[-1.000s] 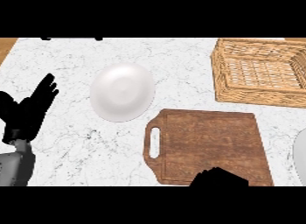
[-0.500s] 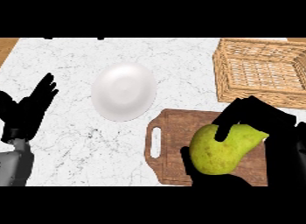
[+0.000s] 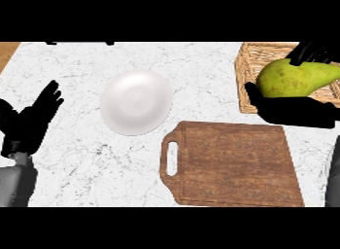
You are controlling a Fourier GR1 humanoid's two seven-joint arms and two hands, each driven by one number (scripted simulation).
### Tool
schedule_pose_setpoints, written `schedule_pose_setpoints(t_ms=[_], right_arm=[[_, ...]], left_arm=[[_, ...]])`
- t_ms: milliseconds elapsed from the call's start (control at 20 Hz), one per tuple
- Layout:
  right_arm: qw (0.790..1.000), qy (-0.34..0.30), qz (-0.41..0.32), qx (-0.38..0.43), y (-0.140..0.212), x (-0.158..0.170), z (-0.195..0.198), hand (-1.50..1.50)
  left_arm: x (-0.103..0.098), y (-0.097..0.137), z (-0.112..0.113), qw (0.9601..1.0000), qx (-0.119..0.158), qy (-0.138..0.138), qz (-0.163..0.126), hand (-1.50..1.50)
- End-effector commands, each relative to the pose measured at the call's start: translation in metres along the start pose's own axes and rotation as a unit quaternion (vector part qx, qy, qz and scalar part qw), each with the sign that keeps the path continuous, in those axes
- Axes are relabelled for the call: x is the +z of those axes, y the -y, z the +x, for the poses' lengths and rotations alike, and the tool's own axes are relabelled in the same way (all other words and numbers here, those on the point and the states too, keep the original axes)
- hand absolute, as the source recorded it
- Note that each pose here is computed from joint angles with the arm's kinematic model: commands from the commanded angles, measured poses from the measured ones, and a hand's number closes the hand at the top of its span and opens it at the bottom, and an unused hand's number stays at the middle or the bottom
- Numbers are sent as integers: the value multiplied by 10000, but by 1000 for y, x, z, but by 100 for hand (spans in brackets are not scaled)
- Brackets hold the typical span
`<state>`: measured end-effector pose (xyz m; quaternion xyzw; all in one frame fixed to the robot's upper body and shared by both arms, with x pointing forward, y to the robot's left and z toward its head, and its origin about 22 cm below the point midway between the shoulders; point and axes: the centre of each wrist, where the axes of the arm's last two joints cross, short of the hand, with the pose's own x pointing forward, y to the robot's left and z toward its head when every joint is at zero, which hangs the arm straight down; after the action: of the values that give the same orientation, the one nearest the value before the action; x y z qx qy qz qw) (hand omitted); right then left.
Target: Pick the pear from the cutting board and place it in the basket
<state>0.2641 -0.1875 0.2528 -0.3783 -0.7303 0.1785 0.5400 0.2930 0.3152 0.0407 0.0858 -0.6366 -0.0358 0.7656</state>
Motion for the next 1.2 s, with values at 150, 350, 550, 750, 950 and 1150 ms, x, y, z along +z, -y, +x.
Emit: schedule_pose_setpoints(t_ms=[150, 350, 550, 750, 950, 1150], right_arm=[[9995, 7, 77, 312, -3, -26, -84, 150], [10000, -66, -55, -43, -6, -51, -104, 150], [9998, -99, -38, -147, -13, -57, -136, 150], [9916, -893, -934, 41, 1, -64, -152, 150], [9942, -871, -616, -128, -34, -90, -154, -150], [9968, -657, -418, -198, -9, -97, -176, -150]], left_arm=[[-5, 10, 15, 10000, 1, 10, 33, 0], [-2, -12, -6, 10000, -1, 60, 56, 0], [-16, -5, -6, 10000, -65, -54, 23, 0], [7, -3, -1, 10000, 54, 34, -17, 0], [-2, 2, -4, 10000, -48, -65, -16, 0], [13, 20, 4, 9999, 88, 72, -32, 0]])
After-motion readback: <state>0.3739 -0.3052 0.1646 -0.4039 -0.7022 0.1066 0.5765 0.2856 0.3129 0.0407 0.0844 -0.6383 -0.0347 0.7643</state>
